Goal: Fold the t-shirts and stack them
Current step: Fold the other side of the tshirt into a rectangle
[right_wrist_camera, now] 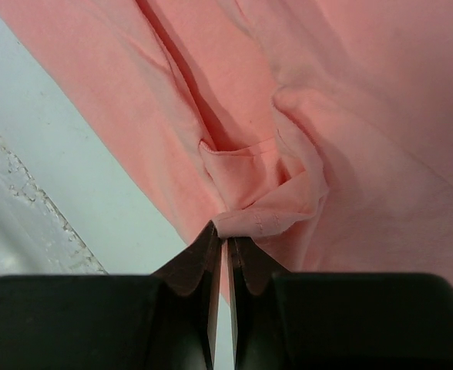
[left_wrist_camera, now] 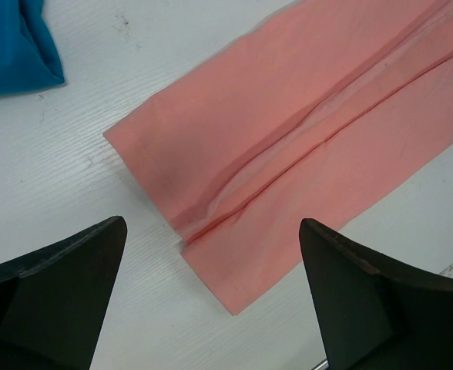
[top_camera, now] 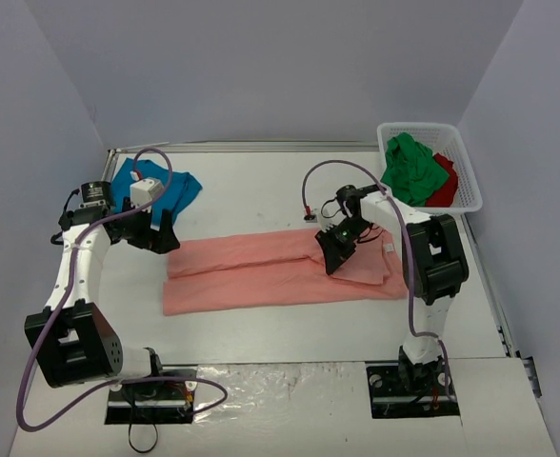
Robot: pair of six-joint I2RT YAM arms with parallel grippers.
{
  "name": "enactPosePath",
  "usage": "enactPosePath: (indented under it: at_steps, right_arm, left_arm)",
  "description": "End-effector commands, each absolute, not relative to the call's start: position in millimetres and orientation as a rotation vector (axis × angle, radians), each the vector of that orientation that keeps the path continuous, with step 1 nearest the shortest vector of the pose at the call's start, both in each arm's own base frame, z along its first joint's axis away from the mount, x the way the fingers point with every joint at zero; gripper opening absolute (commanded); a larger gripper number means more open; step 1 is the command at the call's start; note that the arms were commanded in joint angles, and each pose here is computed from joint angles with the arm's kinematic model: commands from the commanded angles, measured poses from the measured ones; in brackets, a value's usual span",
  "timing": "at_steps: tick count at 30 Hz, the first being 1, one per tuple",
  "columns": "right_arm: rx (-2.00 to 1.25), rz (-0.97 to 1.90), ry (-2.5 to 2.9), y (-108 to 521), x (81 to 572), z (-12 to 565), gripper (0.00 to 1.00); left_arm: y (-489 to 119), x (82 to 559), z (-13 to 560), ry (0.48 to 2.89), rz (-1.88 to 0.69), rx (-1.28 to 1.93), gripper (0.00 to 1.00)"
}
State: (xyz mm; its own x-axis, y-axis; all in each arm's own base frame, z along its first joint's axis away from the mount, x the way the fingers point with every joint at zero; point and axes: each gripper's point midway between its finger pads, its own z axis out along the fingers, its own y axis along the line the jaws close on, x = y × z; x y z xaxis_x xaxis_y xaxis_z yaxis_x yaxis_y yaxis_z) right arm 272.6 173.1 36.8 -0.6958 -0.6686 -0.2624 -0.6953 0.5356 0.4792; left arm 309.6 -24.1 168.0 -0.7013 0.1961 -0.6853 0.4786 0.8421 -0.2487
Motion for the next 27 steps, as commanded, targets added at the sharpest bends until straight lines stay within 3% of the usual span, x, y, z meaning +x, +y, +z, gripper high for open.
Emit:
enactPosePath:
  at_steps: [1,4,6,8,9,13,22,27]
  right_arm:
    - [-1.242,0.889,2.694,174,257,54,0.04]
    - [-1.268,0.895,2.71,174,251,48,0.05]
    - [-1.287,0.902,2.727,176,245,43,0.15]
    - [-1.32,0.894,2.744,175,238,36,0.16]
    - [-1.333,0.912,2.749,177,234,33,0.25]
    - [-1.371,0.925,2.772,177,226,23,0.41]
    - [-1.457,0.934,2.674,177,223,60,0.54]
    - [-1.55,0.928,2.578,171,218,99,0.51]
  left_arm:
    - [-26,309,184,2.28,-0.543,0.504,0.95]
    - [-27,309,184,2.281,-0.546,0.504,0.95]
    - [-26,309,183,2.283,-0.545,0.506,0.95]
    - [-26,309,182,2.286,-0.547,0.507,0.94]
    - [-26,309,181,2.287,-0.547,0.508,0.94]
    - [-26,309,179,2.294,-0.554,0.509,0.94]
    - [-28,308,177,2.298,-0.566,0.528,0.94]
    - [-25,306,175,2.334,-0.562,0.543,0.94]
